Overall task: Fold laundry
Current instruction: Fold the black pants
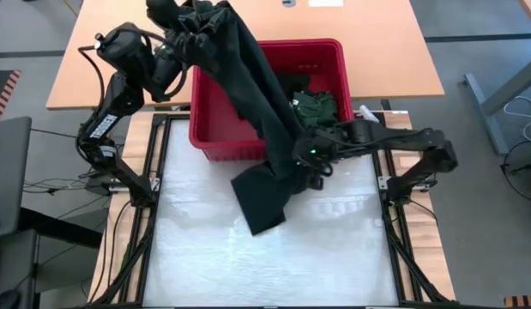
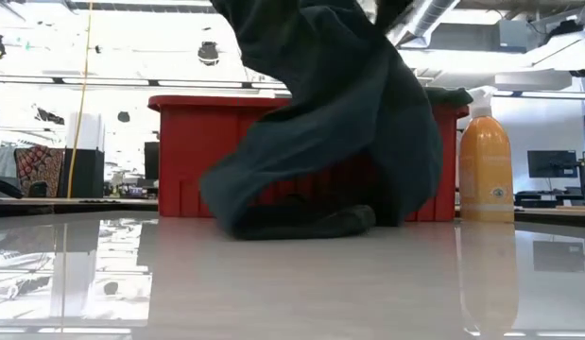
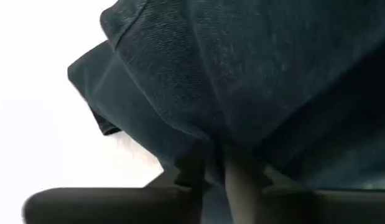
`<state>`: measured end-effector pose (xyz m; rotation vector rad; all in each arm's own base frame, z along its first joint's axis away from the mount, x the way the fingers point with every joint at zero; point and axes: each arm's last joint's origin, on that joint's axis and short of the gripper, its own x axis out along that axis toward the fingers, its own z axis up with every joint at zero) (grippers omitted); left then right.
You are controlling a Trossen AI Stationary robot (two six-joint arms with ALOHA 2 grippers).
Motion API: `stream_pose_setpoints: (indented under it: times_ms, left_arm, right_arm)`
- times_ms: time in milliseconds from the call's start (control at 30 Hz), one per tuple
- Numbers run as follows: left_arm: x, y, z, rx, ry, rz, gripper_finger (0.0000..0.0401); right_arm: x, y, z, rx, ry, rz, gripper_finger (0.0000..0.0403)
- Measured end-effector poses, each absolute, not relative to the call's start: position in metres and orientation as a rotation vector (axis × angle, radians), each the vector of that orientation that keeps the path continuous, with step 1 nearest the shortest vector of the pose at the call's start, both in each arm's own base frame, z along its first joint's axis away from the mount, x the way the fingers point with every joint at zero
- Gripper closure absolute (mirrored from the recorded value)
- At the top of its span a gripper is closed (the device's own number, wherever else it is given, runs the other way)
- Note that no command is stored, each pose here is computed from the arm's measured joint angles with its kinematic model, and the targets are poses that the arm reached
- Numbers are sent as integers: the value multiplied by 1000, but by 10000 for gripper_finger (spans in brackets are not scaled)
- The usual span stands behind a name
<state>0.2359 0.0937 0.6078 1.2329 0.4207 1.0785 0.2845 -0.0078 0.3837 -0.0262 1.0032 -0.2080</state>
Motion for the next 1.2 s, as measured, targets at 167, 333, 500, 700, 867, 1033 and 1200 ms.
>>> stream_pose_setpoints:
  times_ms: [167,333,500,700,867,1033,1200]
  left_arm:
    - [239,84,609,1320,443,1046,392]
    - [236,73,613,1323,315,966,392]
    - [239,55,616,1355,132,804,392]
    - [249,40,614,1432,57,684,392]
    - [259,47,607,1425,155,725,392]
    - [266,66,598,1493,374,815,392]
    - [274,85,589,1490,542,897,392]
  right_arm:
    - [256,1,369,68,1025,-241,249]
    - [237,15,378,158,805,-242,223]
    - [245,38,412,162,212,-125,224]
    - [277,71,430,-100,-191,-78,236]
    - [322,76,408,-329,-154,-167,243]
    - [361,69,415,-354,-102,-251,253]
    - [399,59,418,-391,65,-443,283]
